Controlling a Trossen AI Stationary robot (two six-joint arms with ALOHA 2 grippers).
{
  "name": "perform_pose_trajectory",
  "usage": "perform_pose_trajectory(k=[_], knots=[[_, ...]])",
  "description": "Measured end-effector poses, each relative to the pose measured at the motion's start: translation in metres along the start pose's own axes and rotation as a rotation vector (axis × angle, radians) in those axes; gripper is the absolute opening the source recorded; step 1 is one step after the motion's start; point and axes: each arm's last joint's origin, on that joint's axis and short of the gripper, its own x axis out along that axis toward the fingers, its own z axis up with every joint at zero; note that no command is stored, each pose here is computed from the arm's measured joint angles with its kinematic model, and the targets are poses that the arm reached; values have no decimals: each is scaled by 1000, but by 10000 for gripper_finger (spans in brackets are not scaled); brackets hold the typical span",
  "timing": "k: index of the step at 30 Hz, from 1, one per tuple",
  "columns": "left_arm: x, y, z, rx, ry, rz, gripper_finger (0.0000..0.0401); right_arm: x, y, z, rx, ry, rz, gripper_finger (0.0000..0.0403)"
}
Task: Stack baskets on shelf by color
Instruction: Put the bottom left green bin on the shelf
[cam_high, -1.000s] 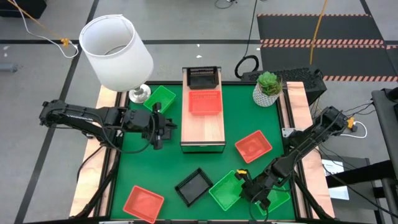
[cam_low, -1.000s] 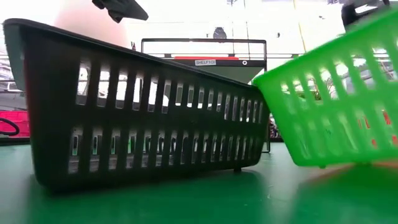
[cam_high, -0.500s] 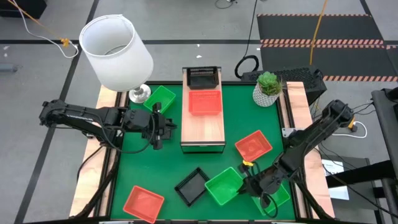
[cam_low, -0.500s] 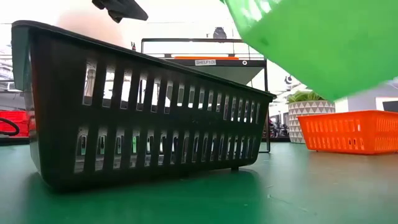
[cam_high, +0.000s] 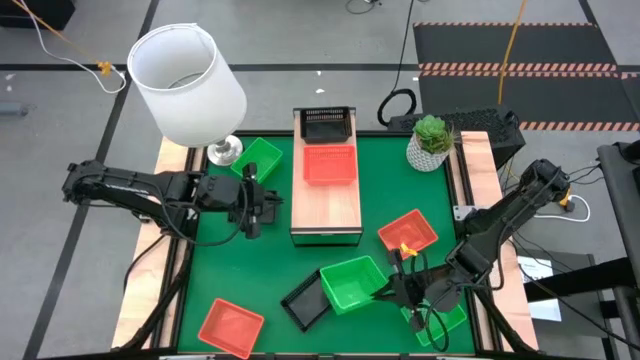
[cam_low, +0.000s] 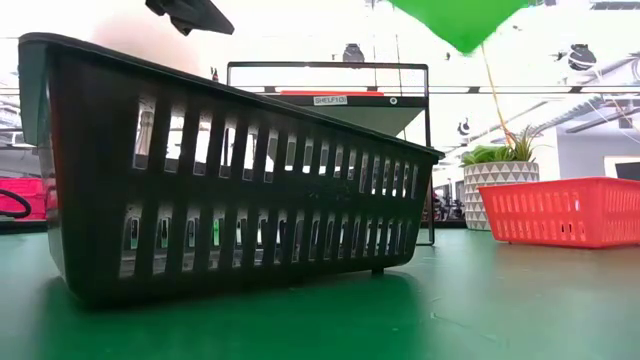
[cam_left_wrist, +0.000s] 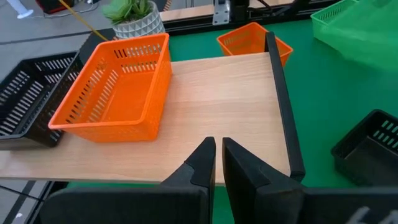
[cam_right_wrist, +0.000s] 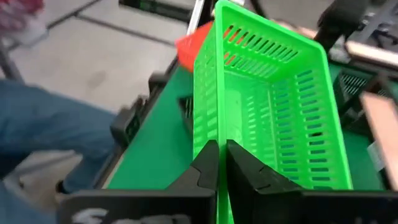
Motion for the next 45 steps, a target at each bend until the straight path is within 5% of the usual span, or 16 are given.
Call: perform_pose_trajectory(k=[9,19,31,45], knots=[[-19,7,-8,-85,43,67,33,-22,-11,40,-27,-43,-198,4],[-23,8,-9,-116,49,79,33,-23,-54,67,-136,-56,-387,4],[-23,8,-10,-114,53,81,33,12,-97,71,-259,-9,-540,9],[-23,8,-10,-110,52,97,33,44,-125,51,-216,150,-532,12]])
